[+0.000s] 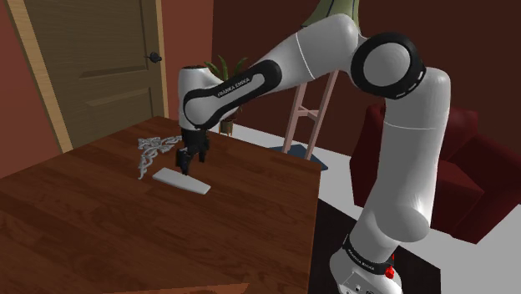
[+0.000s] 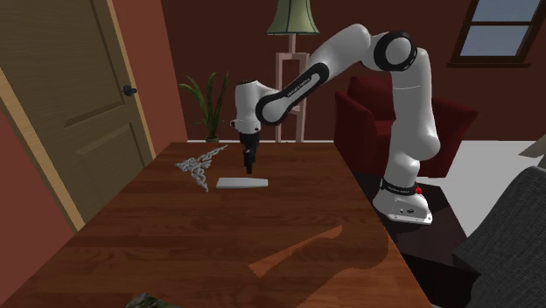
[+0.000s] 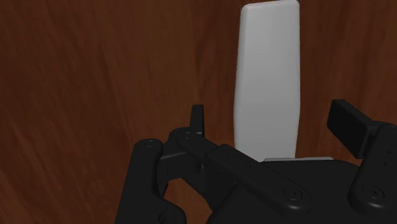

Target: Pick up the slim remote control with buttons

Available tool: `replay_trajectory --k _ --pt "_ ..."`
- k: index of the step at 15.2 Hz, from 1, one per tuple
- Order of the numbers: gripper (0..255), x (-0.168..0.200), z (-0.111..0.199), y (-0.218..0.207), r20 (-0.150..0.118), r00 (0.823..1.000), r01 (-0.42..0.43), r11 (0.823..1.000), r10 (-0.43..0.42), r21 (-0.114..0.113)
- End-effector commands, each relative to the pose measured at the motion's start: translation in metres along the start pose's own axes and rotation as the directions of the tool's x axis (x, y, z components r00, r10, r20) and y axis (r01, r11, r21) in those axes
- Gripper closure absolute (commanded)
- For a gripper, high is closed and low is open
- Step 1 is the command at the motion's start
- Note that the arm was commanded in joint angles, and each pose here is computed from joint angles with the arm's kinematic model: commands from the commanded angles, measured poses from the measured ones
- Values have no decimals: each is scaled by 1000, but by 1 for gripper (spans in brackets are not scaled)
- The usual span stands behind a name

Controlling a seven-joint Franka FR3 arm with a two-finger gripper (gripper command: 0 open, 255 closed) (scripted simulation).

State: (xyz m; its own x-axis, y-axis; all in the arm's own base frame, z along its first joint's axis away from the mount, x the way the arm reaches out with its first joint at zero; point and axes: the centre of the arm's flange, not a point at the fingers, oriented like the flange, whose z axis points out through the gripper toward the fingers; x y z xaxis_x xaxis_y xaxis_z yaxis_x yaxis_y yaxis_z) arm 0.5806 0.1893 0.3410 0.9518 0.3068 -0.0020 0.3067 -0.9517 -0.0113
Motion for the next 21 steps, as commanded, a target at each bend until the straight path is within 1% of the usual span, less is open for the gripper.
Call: replay_trajectory --k 1,2,3,10,12,13,21 --pt "0 20 16 -13 -6 1000 30 1000 -30 -2" --pt "0 30 23 -18 -9 999 44 999 -44 -3" --pt "0 31 24 -19 -9 999 47 999 -47 -3" --pt "0 31 64 -18 -9 999 47 999 -47 -3" --pt "0 31 64 -18 -9 999 47 999 -47 -3" --pt "255 32 64 -18 -9 999 47 999 -47 -3" --pt "255 32 64 -18 -9 999 47 999 -47 -3"
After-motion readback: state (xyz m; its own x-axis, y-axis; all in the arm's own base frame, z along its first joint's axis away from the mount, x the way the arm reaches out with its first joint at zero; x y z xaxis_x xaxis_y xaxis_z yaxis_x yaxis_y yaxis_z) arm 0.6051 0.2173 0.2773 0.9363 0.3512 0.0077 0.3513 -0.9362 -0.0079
